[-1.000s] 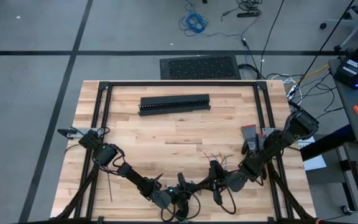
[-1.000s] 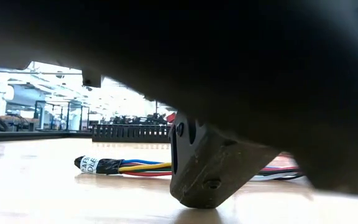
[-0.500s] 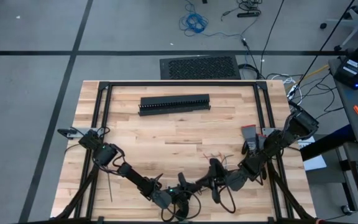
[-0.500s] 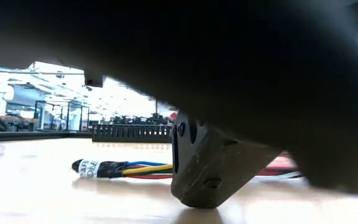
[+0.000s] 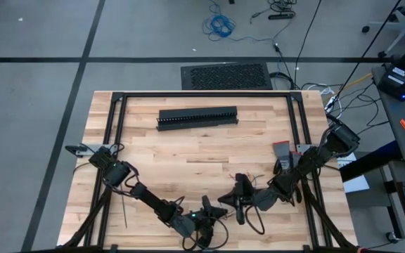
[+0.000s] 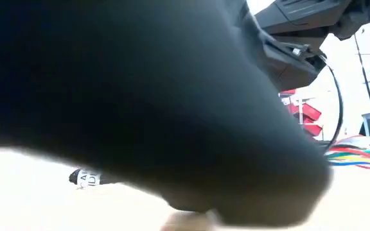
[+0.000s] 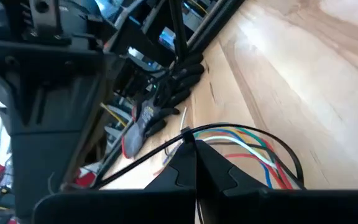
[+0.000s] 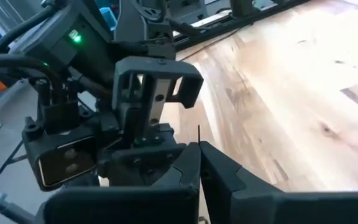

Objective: Ziptie cables
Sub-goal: Wrap the cable wires with the black zip tie

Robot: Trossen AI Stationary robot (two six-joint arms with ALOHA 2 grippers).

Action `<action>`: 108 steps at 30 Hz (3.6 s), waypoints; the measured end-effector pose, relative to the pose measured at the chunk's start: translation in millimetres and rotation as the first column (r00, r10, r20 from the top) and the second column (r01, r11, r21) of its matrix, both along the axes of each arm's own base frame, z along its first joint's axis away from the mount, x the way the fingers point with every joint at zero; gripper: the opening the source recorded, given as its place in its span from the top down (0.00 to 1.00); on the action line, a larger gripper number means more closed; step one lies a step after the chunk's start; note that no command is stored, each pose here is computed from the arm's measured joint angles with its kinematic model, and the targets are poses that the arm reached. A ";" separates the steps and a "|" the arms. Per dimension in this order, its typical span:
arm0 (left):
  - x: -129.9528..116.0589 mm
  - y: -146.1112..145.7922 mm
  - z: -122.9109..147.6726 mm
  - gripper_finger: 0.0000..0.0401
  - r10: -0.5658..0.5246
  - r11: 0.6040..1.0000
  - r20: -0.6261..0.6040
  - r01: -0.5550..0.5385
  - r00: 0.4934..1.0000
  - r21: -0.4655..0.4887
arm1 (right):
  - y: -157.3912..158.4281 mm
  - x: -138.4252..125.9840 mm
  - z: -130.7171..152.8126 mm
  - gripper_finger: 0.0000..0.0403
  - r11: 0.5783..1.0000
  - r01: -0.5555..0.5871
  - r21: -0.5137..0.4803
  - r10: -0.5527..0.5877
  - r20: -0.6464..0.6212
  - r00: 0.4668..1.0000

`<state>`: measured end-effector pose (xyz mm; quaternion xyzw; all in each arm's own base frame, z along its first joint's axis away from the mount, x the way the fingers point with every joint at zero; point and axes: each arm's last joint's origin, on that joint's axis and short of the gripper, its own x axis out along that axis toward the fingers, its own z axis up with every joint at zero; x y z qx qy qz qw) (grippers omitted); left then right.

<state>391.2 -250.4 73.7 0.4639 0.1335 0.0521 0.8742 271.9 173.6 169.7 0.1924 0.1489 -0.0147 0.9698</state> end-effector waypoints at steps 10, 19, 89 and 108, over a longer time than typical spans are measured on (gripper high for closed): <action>-1.9 2.0 -2.9 0.94 0.092 0.992 0.007 -0.091 0.996 -0.083 | -1.5 -3.0 -7.1 1.00 1.000 0.024 0.004 -0.024 -0.072 0.997; -4.2 4.5 -2.7 0.62 0.217 0.976 0.028 -0.216 0.976 -0.028 | -1.2 -4.7 -8.3 1.00 0.998 0.061 -0.007 -0.062 -0.075 0.995; -28.7 -21.3 68.4 0.70 0.345 0.569 0.100 -0.123 0.933 -0.813 | 3.3 -6.4 -2.0 1.00 0.970 0.063 -0.234 -0.064 0.004 0.998; -25.7 10.5 48.7 0.70 0.418 0.499 0.096 -0.139 0.903 -0.856 | 10.4 -8.4 2.3 1.00 0.972 0.003 -0.234 0.005 0.037 0.999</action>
